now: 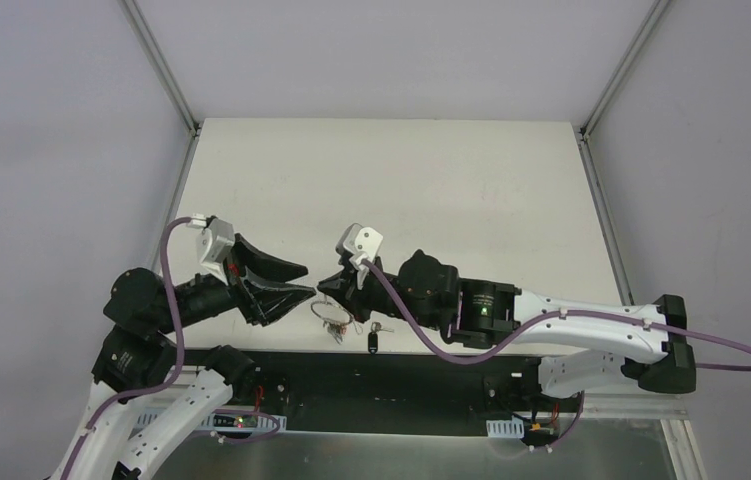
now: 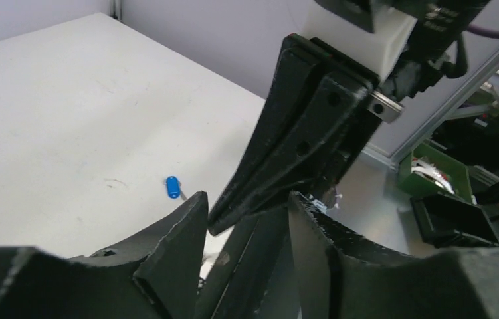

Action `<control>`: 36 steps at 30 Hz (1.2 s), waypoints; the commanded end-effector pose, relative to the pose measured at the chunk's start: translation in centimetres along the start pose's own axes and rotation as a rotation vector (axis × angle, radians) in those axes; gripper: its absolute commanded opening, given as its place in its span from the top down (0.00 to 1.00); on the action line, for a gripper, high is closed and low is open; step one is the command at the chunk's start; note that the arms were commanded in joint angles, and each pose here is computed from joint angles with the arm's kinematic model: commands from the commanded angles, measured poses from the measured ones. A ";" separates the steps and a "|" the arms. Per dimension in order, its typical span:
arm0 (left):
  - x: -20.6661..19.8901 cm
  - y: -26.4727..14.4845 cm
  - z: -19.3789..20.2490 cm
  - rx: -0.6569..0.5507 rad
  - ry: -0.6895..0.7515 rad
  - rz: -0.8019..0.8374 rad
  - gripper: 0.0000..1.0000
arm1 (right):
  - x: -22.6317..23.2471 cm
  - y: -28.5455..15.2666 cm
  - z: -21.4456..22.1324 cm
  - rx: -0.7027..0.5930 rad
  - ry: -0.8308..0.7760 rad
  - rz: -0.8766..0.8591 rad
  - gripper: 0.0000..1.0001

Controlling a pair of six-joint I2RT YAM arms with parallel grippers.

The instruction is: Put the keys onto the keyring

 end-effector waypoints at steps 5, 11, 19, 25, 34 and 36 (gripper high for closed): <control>-1.2 -1.9 -1.5 -0.086 0.072 -0.015 0.23 | 0.4 -4.0 -2.7 -0.108 0.062 -0.069 1.00; 0.1 -1.5 -0.4 -0.040 0.038 -0.095 0.23 | -1.1 -4.6 -1.5 -0.082 0.071 0.030 1.00; 4.1 0.0 4.1 0.166 -0.129 -0.329 0.25 | -3.5 -4.0 3.2 0.061 0.161 0.202 0.54; 7.0 -0.7 7.4 0.304 -0.196 -0.579 0.24 | -4.8 -2.3 7.0 0.179 0.259 0.273 0.42; 9.8 -2.5 12.1 0.486 -0.231 -0.856 0.03 | -6.1 2.0 12.5 0.398 0.157 0.220 0.37; 10.3 -3.3 12.5 0.501 -0.225 -0.929 0.01 | -6.7 2.9 13.1 0.422 0.154 0.196 0.37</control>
Point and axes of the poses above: each gripper's point midway between its finger pads, its own y axis out along the fingers, its own x axis along the line the jaws close on, z = x × y, the point moved 6 cm from there along -y, back along the fingers, and after that the axes turned 14 degrees about y, right-handed, at the moved point
